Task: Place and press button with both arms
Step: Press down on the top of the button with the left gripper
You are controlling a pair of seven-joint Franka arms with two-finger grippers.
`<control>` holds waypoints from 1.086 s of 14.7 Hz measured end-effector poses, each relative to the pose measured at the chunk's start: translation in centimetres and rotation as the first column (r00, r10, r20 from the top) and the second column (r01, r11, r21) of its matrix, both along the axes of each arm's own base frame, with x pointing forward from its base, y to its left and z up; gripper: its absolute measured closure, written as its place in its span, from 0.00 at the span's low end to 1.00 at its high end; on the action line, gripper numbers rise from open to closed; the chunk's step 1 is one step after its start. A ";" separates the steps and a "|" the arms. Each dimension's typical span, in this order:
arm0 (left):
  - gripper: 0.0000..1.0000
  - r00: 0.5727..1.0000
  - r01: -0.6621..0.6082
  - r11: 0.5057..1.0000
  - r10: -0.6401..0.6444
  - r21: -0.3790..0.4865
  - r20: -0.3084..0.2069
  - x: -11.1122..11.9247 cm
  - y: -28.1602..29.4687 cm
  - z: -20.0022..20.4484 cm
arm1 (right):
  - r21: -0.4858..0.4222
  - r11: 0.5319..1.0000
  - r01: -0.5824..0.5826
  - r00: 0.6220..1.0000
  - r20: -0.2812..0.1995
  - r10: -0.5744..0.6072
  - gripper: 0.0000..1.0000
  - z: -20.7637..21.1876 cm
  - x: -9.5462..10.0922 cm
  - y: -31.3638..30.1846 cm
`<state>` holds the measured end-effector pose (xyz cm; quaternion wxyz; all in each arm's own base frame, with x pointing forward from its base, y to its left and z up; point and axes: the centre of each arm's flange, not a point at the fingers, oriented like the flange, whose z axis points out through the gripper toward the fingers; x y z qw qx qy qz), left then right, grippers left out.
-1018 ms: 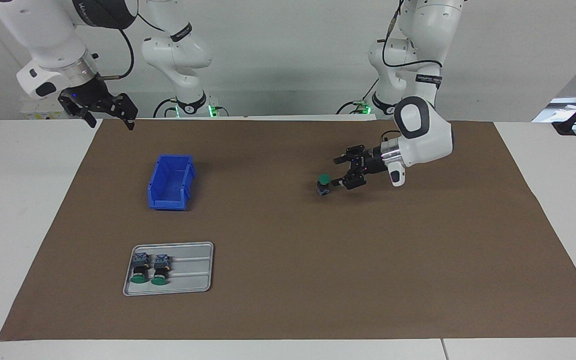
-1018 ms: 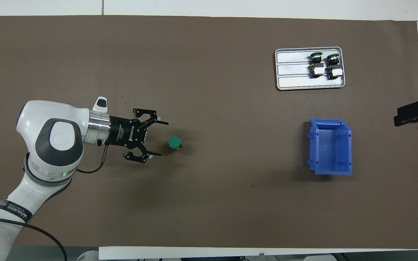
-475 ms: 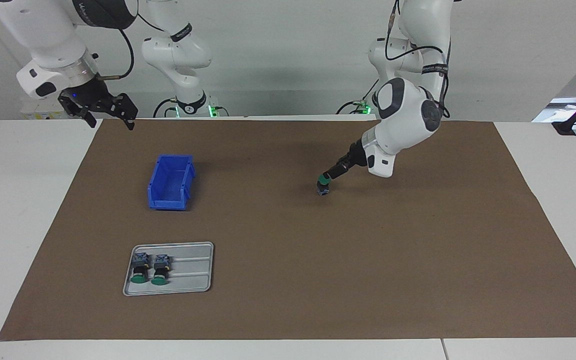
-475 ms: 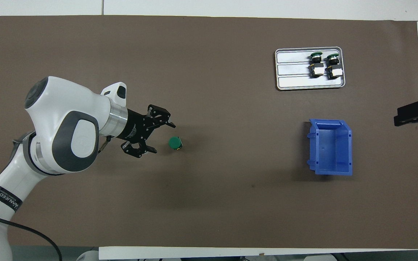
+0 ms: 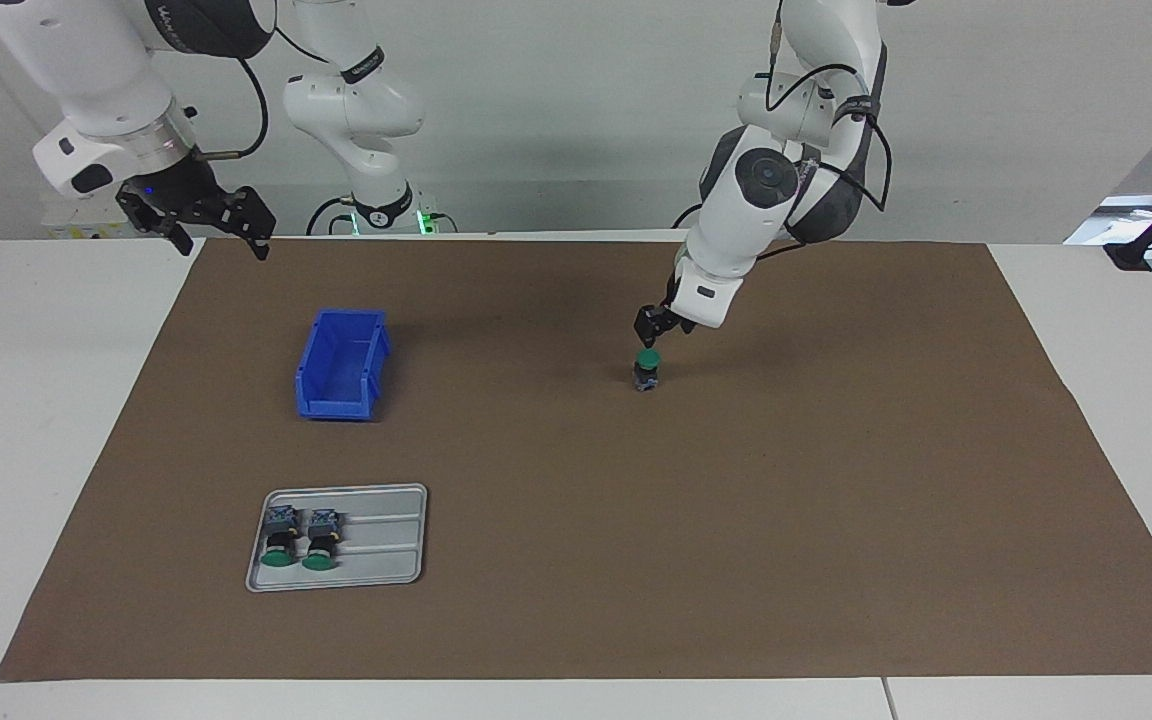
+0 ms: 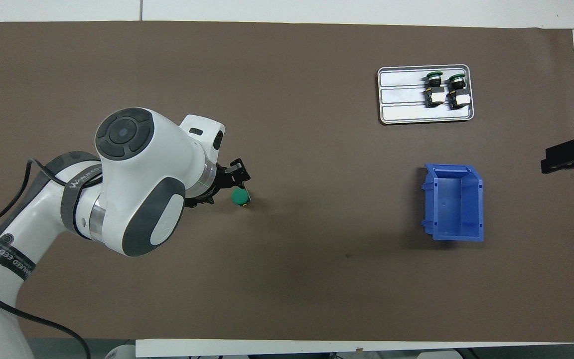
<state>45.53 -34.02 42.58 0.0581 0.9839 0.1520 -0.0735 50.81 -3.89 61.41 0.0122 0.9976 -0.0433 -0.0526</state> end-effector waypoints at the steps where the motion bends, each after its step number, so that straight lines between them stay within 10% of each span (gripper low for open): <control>1: 0.51 1.000 0.009 1.000 -0.009 0.005 0.007 0.1 -0.3 0.0 | 0.000 1.000 0.000 1.000 0.000 0.000 0.00 0.0 0.0 0.0; 4: 0.80 0.999 0.033 0.999 -0.033 0.009 0.012 1.1 -1.0 -0.4 | 0.000 1.000 0.000 1.000 0.000 0.000 0.00 0.0 0.0 0.0; 16: 0.98 0.989 0.147 0.988 -0.146 0.043 -0.032 -0.2 -2.4 -3.7 | 0.000 1.000 0.000 1.000 0.000 0.000 0.00 0.0 0.0 0.0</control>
